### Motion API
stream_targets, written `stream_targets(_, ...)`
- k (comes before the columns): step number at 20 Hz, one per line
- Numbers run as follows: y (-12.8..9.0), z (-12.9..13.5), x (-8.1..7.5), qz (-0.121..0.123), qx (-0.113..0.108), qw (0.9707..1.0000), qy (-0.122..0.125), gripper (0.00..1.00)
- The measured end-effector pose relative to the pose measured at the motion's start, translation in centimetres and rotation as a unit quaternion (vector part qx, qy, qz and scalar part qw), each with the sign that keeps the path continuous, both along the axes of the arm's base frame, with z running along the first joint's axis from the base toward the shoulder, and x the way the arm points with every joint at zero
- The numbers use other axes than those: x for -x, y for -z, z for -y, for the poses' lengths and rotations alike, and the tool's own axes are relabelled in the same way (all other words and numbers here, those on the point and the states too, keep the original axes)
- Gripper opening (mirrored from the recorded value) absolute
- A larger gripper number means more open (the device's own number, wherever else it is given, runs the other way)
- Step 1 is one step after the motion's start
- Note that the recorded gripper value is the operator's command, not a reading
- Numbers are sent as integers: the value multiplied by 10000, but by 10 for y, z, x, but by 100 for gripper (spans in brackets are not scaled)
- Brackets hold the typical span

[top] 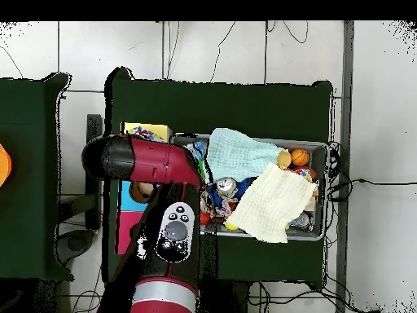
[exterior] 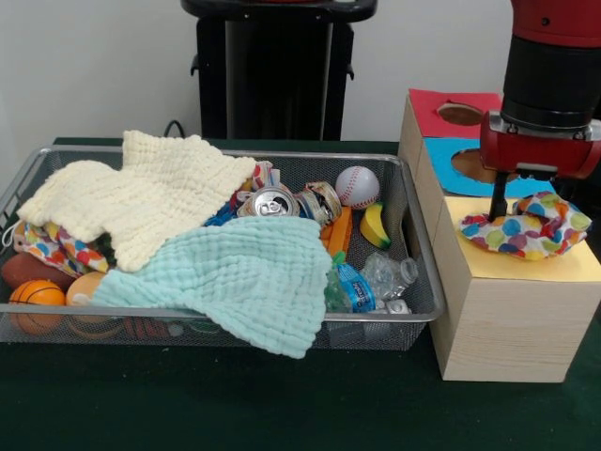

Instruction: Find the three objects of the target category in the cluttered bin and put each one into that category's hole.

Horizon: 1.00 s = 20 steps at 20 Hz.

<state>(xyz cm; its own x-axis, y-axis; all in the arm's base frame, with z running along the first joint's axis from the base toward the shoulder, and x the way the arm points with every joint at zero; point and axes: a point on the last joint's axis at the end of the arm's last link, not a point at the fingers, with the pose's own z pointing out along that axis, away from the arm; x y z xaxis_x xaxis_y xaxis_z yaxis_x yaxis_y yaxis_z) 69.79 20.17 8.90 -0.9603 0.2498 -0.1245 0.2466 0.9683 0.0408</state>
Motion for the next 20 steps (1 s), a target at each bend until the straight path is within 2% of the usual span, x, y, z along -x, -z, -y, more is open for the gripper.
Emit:
stream_targets(4,-7,-1,1,-38,-24,10000,0,100)
stream_targets(12,-56,-2,5,-312,-170,9994,-4,100)
stream_targets(16,-87,-2,7,-277,-233,9993,-4,100)
stream_targets(20,-100,-1,7,-194,-244,9995,2,100)
